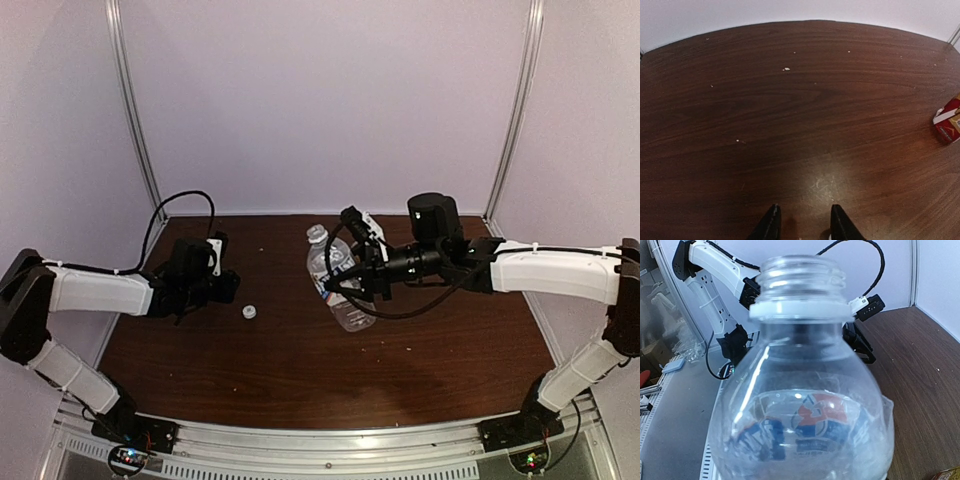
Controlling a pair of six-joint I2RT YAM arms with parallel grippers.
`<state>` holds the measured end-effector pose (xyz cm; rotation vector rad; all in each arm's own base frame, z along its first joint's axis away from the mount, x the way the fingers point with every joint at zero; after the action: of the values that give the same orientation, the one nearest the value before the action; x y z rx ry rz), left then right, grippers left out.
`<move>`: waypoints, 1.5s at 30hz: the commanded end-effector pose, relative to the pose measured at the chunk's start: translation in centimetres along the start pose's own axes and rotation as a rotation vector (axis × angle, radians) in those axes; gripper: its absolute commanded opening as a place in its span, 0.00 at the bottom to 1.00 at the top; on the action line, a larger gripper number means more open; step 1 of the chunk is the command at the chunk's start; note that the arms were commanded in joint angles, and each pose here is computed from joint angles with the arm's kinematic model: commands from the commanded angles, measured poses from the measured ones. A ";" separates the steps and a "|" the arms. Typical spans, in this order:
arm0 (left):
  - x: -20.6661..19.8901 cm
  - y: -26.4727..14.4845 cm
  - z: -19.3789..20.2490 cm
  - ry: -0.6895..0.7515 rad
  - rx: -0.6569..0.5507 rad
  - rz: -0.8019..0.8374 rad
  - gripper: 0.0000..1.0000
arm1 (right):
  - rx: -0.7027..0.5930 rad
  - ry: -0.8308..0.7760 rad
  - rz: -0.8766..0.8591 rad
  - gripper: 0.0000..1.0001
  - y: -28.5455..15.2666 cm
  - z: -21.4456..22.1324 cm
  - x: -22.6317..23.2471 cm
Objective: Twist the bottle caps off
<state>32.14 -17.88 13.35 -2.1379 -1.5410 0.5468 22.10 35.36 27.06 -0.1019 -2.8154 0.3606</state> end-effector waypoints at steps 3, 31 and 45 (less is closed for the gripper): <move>1.2 2.3 -1.1 -0.049 -0.097 -0.017 0.35 | -0.029 -0.002 0.019 0.45 0.0 -0.1 -0.9; -9.9 -14.6 -10.4 0.100 -0.470 0.857 0.87 | -0.003 0.051 -0.041 0.46 1.4 1.7 -1.7; -17.0 -16.4 -11.5 0.245 -0.402 1.089 0.88 | 0.002 0.035 -0.177 0.46 2.2 1.4 1.0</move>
<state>21.07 -29.62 32.36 -3.1205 -0.3375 0.3074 21.67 36.41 23.82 0.0459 -2.7315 0.3699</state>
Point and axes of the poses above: each gripper's point midway between its finger pads, its own y axis out along the fingers, its own x axis along the line the jaws close on, z = x × y, the point moved 4 cm from there along -y, back along the fingers, and after that the axes turned 5 degrees about y, right-handed, at the moved point
